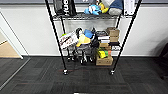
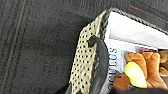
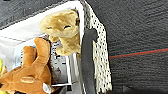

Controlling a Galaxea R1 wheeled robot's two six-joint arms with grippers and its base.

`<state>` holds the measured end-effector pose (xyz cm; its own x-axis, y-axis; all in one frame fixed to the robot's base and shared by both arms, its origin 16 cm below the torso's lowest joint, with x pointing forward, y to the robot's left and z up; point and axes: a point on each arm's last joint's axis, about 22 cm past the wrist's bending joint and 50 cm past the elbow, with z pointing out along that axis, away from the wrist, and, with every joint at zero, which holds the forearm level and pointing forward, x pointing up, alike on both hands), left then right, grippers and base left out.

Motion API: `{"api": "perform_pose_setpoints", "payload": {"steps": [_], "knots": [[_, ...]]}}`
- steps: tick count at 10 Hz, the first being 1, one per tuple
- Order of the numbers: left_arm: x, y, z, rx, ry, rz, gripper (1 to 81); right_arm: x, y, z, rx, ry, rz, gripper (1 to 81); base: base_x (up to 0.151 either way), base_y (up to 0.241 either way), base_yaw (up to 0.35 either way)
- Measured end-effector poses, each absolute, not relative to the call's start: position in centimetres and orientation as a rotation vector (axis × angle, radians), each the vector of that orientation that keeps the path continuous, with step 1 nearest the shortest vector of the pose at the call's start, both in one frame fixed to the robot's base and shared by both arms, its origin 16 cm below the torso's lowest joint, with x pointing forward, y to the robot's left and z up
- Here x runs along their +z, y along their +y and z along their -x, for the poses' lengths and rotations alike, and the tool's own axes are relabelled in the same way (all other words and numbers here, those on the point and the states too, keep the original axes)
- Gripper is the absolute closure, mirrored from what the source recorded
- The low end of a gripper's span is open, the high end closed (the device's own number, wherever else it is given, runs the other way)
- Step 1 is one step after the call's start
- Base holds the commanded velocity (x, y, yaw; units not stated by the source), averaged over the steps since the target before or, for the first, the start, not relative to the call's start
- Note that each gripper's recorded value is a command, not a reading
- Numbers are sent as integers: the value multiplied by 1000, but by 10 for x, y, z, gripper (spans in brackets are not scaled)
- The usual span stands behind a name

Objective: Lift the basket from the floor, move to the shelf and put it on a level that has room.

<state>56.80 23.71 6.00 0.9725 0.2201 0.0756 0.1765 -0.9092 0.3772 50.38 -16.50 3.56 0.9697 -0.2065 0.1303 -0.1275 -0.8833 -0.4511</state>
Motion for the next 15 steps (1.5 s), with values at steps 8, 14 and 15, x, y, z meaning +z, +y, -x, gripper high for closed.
{"api": "perform_pose_setpoints", "payload": {"steps": [8, 14, 15], "knots": [[18, 258, -555, 113, 302, -2827, 10, 6, -156, -494, -176, 271, 2676, 10, 0, 0, 0], [18, 197, -568, 139, 270, -2761, 10, 5, -156, -505, -184, 298, 2670, 10, 0, 0, 0], [19, 179, -569, 142, 260, -2741, 10, 6, -153, -505, -183, 315, 2663, 10, 0, 0, 0]]}}
